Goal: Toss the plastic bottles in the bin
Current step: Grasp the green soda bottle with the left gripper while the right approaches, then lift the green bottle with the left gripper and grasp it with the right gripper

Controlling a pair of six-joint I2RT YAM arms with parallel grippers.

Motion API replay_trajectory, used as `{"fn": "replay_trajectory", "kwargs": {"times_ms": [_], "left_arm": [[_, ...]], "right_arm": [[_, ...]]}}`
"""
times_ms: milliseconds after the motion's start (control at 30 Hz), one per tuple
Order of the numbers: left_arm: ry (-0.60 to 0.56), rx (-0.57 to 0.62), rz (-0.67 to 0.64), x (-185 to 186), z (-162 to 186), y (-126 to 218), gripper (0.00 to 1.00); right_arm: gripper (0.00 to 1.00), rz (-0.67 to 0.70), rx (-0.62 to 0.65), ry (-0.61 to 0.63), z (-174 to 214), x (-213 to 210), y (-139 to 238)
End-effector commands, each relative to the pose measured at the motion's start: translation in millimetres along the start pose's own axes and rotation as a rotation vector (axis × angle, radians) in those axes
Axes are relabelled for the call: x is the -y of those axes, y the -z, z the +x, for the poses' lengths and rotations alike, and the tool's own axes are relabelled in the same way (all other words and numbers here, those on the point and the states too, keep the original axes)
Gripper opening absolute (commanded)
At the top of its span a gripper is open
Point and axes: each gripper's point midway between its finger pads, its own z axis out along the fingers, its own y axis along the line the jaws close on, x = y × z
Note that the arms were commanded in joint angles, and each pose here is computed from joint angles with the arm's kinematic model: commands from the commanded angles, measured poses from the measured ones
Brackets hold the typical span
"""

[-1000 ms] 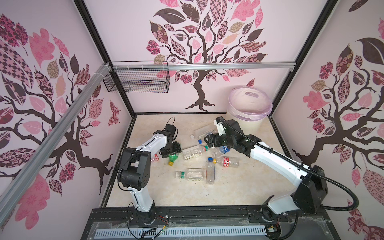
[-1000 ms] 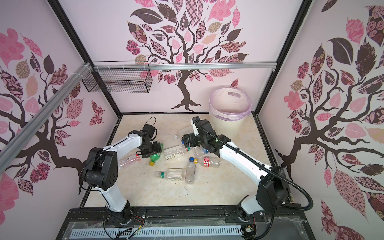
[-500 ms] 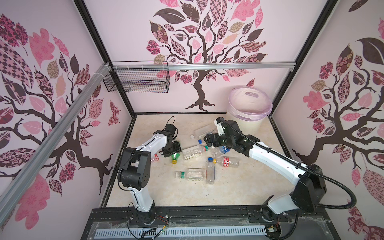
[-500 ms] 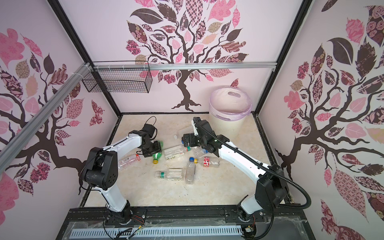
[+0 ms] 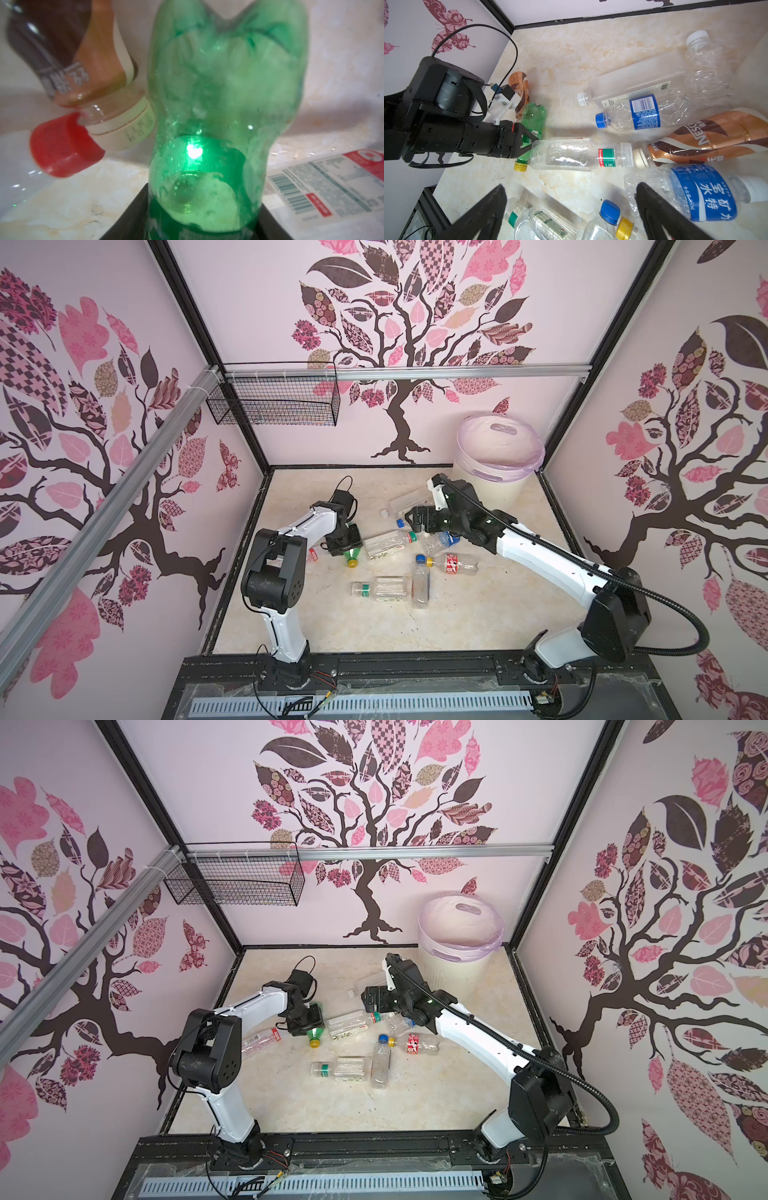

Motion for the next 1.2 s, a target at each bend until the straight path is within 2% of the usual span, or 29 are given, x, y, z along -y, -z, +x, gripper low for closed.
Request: {"fn": "replay_trajectory", "kwargs": {"times_ms": [0,200,333,467,533,600,833,1000,1167], "left_arm": [[-0.008,0.021,0.01,3,-5,7,0.54],[-0.031,0.092,0.083,15,-12,33,0.5],[-0.083,0.21,0.205,33,-18,73,0.48],[-0.175,0.343,0.427,68,-15,123,0.49],[-0.225,0.404,0.493,81,-11,144,0.49],[-0.267,0.44,0.52,89,-6,158,0.49],[-0.467,0.564,0.636,136,19,207,0.5],[-0.504,0.595,0.674,142,25,216,0.5],[-0.512,0.611,0.723,145,32,221,0.51]], "right_arm": [[0.99,-0.011,-0.021,-0.017,7,-2,-7],[0.99,-0.021,-0.003,-0.05,1,-5,-2],[0.99,-0.029,0.031,-0.092,-11,-11,9],[0.99,-0.05,0.085,-0.133,-33,-18,23],[0.99,-0.079,0.109,-0.171,-47,-20,31],[1.0,-0.113,0.144,-0.207,-63,-21,41],[0.98,-0.18,0.195,-0.179,-104,-47,58],[0.97,-0.228,0.219,-0.158,-112,-66,62],[0.93,-0.245,0.172,-0.107,-98,-84,53]]}}
